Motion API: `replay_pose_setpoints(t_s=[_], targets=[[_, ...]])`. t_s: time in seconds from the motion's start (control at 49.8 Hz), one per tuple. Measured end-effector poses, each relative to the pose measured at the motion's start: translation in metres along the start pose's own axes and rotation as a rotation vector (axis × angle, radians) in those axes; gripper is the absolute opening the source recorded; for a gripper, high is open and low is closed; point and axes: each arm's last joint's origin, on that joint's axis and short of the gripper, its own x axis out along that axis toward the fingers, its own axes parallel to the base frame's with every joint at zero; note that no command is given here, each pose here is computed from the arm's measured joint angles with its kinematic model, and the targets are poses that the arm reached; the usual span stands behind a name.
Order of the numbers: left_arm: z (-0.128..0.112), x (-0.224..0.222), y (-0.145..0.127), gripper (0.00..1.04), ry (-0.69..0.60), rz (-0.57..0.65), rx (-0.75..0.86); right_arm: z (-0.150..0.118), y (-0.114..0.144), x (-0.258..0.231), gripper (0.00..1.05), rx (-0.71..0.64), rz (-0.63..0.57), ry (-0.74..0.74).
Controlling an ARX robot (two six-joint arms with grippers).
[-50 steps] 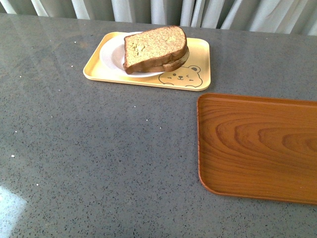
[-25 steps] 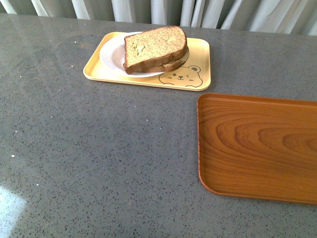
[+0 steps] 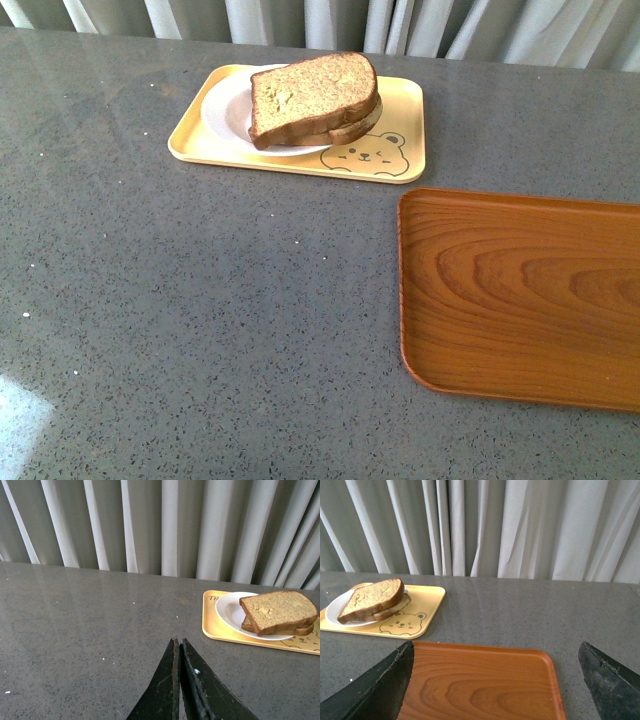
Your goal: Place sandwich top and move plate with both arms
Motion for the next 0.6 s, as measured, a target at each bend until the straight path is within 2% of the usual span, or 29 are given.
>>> replay_pose_setpoints(t_s=[0.08, 0.361, 0.602], targets=[[-0.0046, -0.0074, 0.0001, 0.02, 0.035, 0.0, 0.0, -0.0001, 0.0, 0.0, 0.96, 0.0, 0.0, 0.0], [-0.0038, -0.0108, 0.0, 0.02, 0.018, 0.0, 0.0, -0.0001, 0.0, 0.0, 0.96, 0.0, 0.0, 0.001], [-0.0037, -0.0108, 0.0, 0.52, 0.017, 0.0, 0.0, -0.0001, 0.0, 0.0, 0.96, 0.0, 0.0, 0.001]])
